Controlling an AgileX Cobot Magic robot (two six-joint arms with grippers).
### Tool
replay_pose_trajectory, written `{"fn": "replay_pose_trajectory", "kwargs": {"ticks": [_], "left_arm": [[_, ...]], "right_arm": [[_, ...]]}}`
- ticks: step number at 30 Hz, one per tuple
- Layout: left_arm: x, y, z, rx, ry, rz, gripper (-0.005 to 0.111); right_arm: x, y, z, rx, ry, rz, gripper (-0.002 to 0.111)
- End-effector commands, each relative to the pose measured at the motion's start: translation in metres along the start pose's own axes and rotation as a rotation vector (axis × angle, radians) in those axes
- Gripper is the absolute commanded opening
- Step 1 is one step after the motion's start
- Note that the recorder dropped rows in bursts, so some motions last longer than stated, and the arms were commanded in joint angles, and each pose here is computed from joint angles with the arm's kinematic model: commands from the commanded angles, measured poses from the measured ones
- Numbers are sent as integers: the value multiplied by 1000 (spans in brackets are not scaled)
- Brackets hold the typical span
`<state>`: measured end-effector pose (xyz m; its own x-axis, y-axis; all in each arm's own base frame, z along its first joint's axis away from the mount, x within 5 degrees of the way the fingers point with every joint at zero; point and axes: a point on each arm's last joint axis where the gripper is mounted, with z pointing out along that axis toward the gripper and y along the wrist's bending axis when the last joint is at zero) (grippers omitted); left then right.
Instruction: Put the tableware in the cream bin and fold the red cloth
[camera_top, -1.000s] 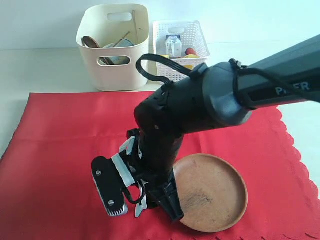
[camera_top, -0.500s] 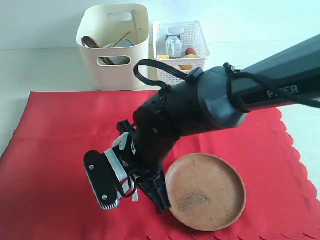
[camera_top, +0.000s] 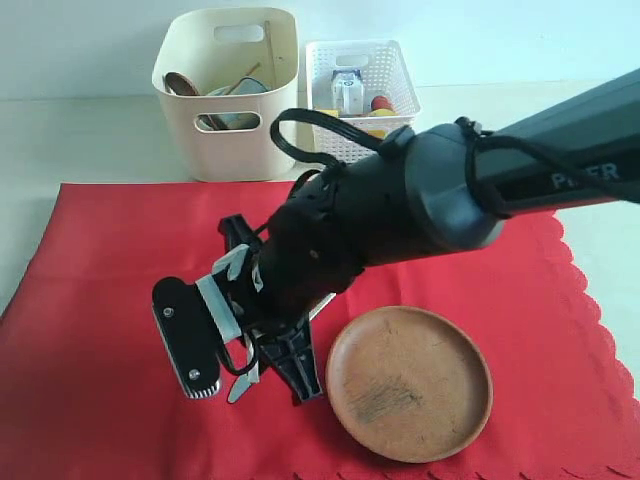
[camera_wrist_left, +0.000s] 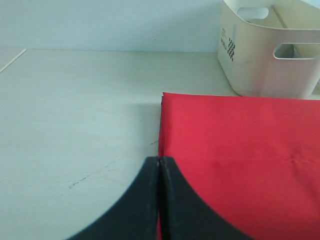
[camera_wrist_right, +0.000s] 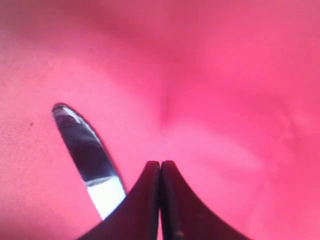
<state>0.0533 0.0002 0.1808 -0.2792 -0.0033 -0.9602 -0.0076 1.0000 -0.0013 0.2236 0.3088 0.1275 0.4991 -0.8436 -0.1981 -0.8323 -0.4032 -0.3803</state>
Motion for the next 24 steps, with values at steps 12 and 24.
{"fn": "replay_pose_trajectory", "kwargs": {"ticks": [12,24], "left_arm": [[-1,0,0,-2,-17,0,0],[-1,0,0,-2,-17,0,0]], "right_arm": [[51,-17,-17,-31,114,-20,38],[50,-11,-4,-85,89,-29,38]]}}
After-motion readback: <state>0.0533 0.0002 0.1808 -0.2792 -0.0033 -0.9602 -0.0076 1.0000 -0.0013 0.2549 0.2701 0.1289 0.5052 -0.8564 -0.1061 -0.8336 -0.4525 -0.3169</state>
